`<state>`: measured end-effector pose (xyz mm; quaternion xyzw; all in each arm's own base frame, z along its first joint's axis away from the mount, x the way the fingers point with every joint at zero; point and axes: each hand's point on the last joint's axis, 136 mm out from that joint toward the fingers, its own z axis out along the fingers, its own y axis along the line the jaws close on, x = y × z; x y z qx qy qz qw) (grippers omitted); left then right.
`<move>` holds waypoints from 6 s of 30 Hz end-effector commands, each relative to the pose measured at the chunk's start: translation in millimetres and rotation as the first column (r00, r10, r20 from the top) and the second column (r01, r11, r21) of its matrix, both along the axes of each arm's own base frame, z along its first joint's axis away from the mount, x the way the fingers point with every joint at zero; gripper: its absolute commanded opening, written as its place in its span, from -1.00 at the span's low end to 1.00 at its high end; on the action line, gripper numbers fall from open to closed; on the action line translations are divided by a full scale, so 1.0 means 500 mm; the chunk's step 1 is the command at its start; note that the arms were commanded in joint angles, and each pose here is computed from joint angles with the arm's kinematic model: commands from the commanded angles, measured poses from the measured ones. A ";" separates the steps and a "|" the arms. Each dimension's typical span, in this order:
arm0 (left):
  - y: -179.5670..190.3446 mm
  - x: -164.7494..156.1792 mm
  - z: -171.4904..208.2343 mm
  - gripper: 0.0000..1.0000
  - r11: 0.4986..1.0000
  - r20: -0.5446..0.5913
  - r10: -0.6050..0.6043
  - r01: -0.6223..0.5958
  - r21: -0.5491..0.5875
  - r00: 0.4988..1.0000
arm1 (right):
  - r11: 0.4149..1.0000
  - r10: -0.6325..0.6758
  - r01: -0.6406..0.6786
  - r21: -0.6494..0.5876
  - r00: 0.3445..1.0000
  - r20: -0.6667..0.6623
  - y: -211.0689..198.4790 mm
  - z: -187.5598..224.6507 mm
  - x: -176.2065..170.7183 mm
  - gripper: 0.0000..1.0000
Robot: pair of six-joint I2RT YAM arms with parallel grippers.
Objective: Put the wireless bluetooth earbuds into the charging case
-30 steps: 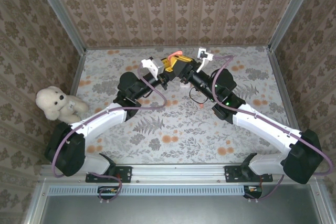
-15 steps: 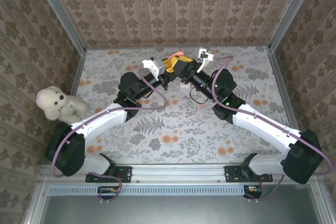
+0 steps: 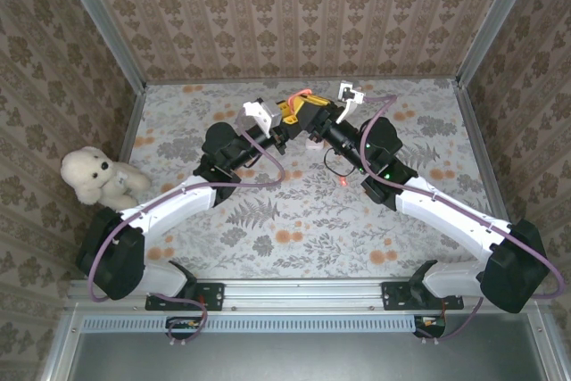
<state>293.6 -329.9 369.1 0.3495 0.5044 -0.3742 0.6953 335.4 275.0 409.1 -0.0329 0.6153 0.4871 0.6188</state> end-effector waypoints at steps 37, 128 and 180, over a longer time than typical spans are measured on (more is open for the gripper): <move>0.014 -0.022 0.083 -1.00 0.998 0.101 0.019 -0.013 -0.059 0.995 | 0.958 0.009 -0.012 -0.287 1.000 -0.013 0.013 -0.073 -0.006 -0.53; 0.024 -0.036 -0.007 -1.00 0.997 -0.026 0.002 -0.004 -0.083 1.000 | 0.977 -0.168 0.124 -0.176 0.950 -0.264 -0.034 -0.033 0.049 0.40; 0.023 -0.030 -0.061 -1.00 0.998 -0.066 -0.020 0.016 -0.058 0.998 | 0.978 0.097 -0.169 -0.125 0.892 -0.442 0.011 -0.050 -0.103 0.13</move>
